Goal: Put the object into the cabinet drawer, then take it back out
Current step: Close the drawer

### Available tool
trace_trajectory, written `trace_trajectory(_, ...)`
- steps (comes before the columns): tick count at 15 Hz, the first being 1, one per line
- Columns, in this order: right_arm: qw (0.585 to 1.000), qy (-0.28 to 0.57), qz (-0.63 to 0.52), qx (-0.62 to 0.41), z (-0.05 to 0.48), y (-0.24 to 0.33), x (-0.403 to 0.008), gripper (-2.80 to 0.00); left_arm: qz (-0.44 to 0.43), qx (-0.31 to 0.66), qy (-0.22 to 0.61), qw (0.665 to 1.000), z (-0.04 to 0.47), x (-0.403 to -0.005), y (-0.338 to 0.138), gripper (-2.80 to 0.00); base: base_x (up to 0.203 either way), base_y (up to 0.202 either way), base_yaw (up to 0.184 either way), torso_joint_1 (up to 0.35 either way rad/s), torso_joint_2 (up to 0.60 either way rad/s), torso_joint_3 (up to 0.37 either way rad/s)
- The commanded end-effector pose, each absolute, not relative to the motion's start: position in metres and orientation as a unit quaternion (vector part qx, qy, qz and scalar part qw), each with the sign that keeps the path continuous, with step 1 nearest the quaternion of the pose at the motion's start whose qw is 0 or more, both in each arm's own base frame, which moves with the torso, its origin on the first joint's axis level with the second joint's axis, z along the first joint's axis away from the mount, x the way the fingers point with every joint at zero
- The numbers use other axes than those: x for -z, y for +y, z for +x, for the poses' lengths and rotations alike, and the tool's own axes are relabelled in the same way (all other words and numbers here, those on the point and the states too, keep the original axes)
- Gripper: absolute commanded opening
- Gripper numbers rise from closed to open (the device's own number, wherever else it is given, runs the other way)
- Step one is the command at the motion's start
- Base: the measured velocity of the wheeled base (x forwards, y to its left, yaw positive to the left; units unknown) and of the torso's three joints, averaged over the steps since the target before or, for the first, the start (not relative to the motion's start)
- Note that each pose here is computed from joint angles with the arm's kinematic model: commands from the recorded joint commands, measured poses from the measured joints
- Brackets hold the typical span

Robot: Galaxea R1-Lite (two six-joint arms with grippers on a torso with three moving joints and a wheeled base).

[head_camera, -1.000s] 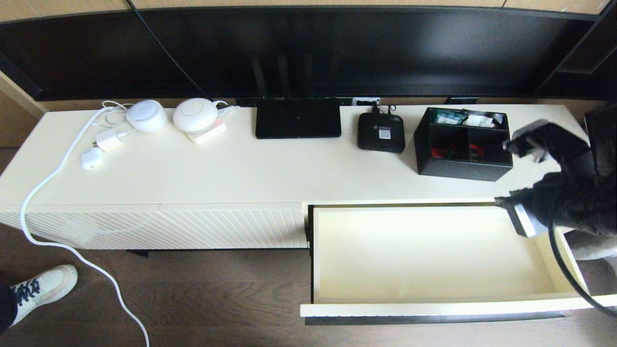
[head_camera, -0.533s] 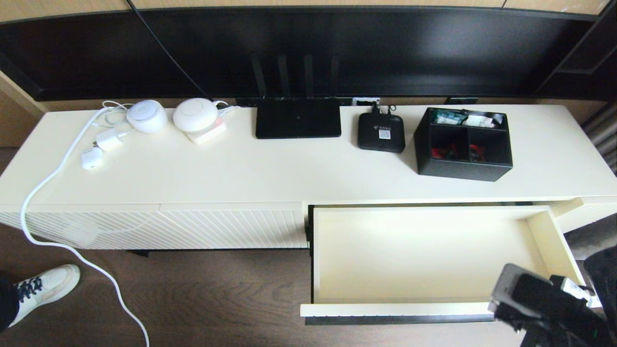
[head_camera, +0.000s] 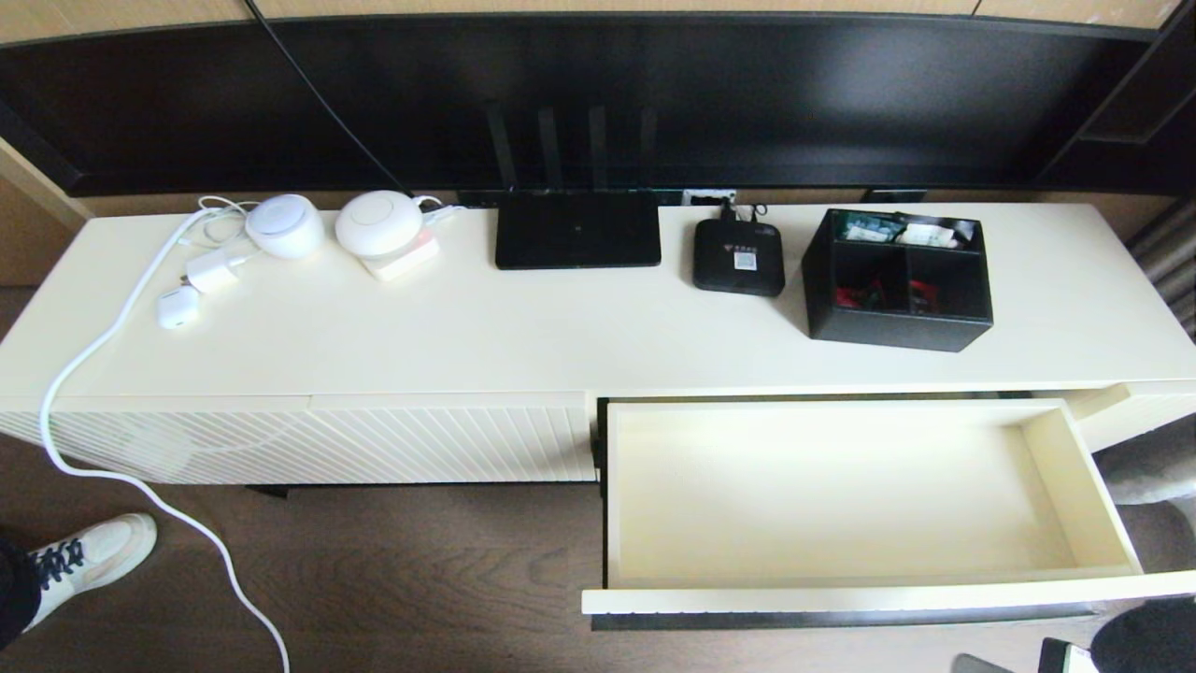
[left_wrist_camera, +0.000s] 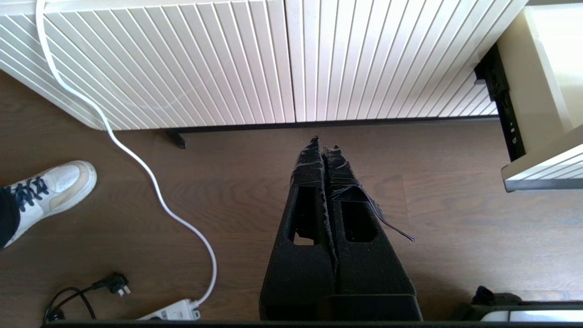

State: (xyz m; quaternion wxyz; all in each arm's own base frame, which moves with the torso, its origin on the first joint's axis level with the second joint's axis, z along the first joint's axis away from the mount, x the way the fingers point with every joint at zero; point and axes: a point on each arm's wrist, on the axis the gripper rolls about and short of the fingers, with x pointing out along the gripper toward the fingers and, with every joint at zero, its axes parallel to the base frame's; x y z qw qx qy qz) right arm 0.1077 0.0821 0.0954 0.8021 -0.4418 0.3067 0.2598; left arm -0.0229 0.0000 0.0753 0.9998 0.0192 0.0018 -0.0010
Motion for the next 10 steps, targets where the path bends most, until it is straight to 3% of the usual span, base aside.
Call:
trace_trajectory(1,0.78,0.337,-0.456,-0.265,0.113,0.086,-0.078,-2.8,0.019,0.001,0.002,1.0,-0.023,-0.075,0.0,-2.8,0.0,0.0,0.0,0.0,0.0,0.0)
trace_trajectory(5,0.783,0.343,-0.45,-0.257,0.132,0.1,-0.058,-2.8,0.019,0.001,0.002,1.0,-0.023,-0.075,0.0,-2.8,0.0,0.0,0.0,0.0,0.0,0.0)
trace_trajectory(10,0.851,0.269,-0.392,-0.223,0.169,0.125,-0.044,-2.8,0.019,0.001,0.002,1.0,-0.023,-0.075,0.0,-2.8,0.0,0.0,0.0,0.0,0.0,0.0)
